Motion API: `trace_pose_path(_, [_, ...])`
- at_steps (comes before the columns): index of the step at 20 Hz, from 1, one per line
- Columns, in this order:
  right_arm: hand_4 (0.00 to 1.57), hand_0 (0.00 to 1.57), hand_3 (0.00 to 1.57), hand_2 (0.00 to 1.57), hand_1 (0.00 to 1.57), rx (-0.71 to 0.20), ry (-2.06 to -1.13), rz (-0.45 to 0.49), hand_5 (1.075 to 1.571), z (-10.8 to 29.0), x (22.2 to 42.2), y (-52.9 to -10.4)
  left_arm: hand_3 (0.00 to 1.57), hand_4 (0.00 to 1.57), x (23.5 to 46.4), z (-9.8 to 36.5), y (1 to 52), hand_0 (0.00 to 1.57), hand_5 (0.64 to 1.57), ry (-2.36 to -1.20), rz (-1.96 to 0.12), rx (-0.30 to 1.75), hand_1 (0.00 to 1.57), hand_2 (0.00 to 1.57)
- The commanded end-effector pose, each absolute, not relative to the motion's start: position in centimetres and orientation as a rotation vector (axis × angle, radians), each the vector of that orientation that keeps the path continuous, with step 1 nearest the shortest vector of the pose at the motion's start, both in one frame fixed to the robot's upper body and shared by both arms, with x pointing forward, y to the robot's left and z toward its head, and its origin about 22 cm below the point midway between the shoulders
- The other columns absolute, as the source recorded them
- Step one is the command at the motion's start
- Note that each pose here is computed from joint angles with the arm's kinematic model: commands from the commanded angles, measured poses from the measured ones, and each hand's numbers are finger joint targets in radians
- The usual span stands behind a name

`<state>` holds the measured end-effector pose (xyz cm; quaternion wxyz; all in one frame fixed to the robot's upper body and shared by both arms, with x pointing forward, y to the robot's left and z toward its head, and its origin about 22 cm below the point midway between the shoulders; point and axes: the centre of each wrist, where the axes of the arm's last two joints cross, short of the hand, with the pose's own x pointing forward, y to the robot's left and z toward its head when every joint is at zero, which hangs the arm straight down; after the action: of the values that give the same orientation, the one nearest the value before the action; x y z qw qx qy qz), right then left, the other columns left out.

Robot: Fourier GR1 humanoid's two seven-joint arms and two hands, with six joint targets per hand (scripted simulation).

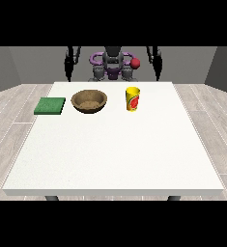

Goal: Pick the cup and pour the ball into the bowl, then pick the bowl and place it on the pad

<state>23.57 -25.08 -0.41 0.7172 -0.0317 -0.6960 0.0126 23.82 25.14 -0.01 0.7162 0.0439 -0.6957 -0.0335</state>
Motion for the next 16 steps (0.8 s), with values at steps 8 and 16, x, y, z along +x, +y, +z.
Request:
trace_pose_path(8, [0.84, 0.00, 0.47, 0.32, 0.00, 0.163, -1.731, -0.013, 1.566, 6.4, 26.0, -18.4, 0.00, 0.00, 27.7, 6.4, 20.7, 0.00, 1.569, -1.742, 0.112, -0.170, 0.00, 0.00])
trace_pose_path(16, [0.83, 0.00, 0.45, 0.32, 0.00, 0.155, -1.857, -0.044, 1.567, 11.3, 26.4, -13.4, 0.00, 0.00, 32.2, 12.1, 22.6, 0.00, 1.569, -1.870, 0.126, -0.156, 0.00, 0.00])
